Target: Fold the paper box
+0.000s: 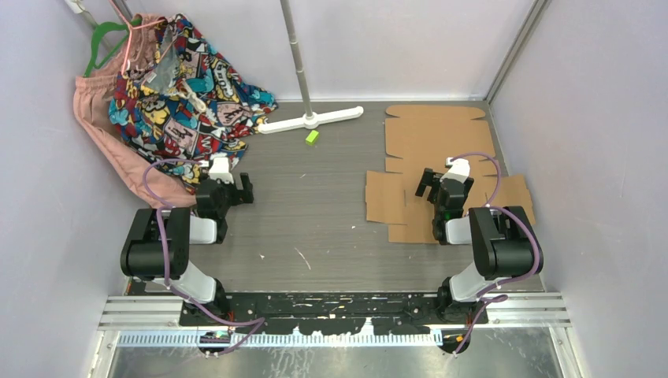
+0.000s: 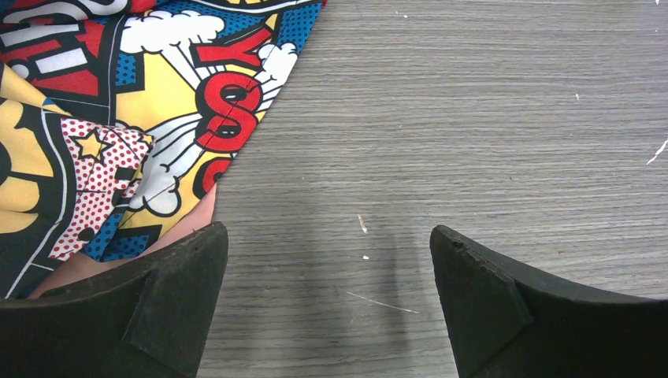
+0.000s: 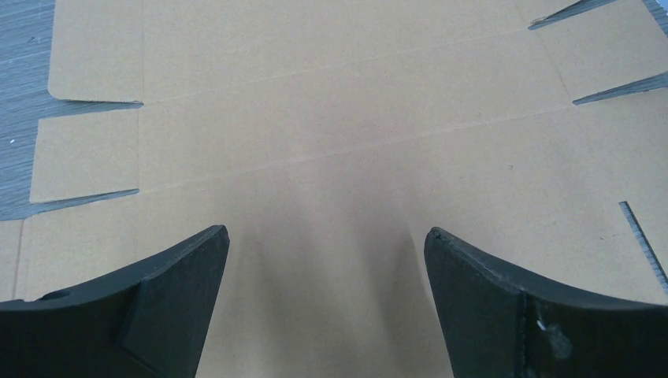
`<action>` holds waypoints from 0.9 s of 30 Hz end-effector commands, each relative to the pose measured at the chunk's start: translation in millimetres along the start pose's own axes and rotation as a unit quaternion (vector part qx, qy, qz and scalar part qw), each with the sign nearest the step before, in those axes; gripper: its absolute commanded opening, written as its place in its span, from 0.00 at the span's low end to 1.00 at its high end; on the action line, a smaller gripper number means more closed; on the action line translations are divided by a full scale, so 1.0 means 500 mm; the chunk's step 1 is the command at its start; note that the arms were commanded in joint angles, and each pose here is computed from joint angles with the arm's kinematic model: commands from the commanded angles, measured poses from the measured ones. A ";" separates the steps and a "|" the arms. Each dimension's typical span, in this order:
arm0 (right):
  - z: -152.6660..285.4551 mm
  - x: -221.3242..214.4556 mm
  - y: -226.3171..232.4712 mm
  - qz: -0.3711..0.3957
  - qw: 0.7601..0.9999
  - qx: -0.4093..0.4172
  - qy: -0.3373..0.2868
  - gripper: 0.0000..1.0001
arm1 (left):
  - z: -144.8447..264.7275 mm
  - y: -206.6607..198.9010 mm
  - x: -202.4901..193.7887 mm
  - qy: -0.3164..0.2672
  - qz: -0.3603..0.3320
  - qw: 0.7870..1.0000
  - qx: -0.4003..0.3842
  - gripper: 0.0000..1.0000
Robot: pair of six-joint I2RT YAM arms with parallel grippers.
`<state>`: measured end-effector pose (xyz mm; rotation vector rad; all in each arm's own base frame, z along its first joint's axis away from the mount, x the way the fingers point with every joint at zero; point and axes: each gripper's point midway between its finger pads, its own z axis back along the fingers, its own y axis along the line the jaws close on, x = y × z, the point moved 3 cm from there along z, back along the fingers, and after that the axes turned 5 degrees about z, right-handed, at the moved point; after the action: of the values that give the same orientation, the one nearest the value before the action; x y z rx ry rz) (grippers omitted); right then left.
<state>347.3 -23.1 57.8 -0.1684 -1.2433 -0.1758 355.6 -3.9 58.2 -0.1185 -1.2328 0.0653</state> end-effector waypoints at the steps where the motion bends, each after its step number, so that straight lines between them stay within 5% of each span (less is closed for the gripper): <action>1: -0.012 0.044 0.003 -0.013 0.999 0.000 -0.035 1.00 | -0.006 -0.004 0.046 -0.039 -0.012 0.999 -0.008 1.00; 20: -0.009 0.045 0.001 -0.014 0.999 -0.001 -0.038 1.00 | -0.005 -0.004 0.046 -0.039 -0.012 0.999 -0.008 1.00; 27: 0.007 0.114 -0.002 -0.015 1.000 -0.009 -0.010 1.00 | 0.033 -0.015 0.114 -0.021 0.004 1.000 -0.004 1.00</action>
<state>345.1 -27.2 59.5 -0.1888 -1.2133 -0.2092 350.5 -4.0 69.4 -0.1190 -1.2236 0.0669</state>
